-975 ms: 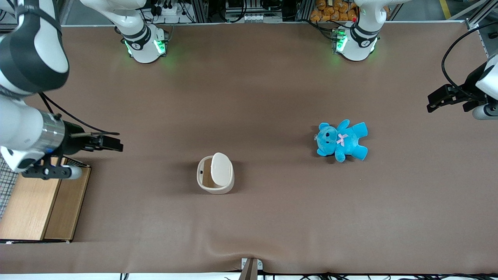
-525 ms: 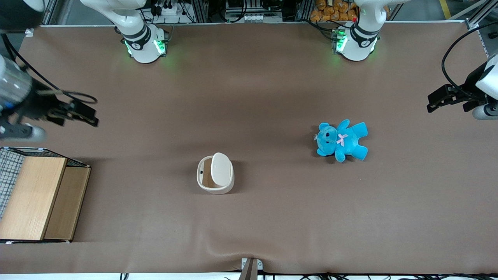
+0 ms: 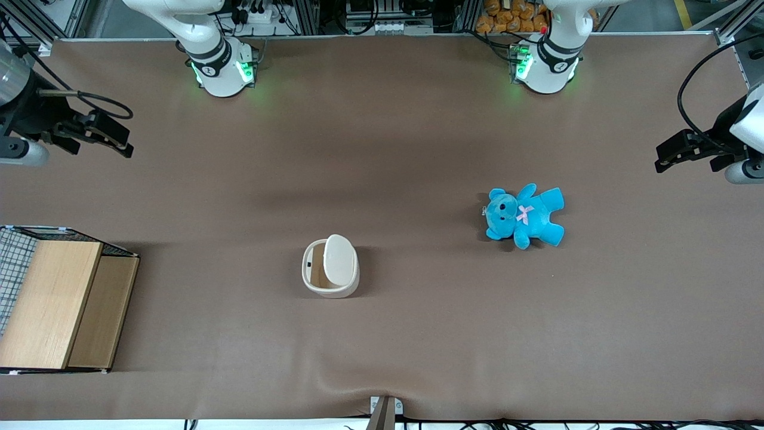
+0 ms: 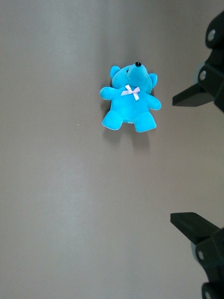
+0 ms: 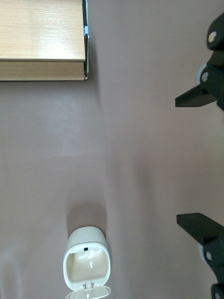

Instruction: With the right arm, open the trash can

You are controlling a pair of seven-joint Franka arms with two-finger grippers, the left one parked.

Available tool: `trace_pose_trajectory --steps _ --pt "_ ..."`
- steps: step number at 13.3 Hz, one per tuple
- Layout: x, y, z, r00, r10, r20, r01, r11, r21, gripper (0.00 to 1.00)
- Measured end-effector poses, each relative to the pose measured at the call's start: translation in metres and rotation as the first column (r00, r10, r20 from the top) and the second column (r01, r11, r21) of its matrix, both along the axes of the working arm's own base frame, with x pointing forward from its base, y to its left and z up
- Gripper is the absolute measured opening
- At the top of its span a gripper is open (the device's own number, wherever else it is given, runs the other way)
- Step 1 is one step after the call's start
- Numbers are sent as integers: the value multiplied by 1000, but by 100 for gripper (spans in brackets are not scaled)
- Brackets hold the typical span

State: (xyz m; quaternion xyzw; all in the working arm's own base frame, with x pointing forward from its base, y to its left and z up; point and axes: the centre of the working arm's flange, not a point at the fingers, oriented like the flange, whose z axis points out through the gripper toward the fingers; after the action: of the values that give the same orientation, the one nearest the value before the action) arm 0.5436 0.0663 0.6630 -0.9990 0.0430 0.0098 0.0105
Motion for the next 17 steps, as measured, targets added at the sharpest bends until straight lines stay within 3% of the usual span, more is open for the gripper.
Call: trace_pose_trajectory --steps 3,8,17 --pt "-3 -29 0 1000 28 0 -28 1000 -5 100" --pt "0 -47 -9 999 42 -8 -42 998 -55 100" --pt "1 -65 -14 998 66 -17 -67 996 -57 100"
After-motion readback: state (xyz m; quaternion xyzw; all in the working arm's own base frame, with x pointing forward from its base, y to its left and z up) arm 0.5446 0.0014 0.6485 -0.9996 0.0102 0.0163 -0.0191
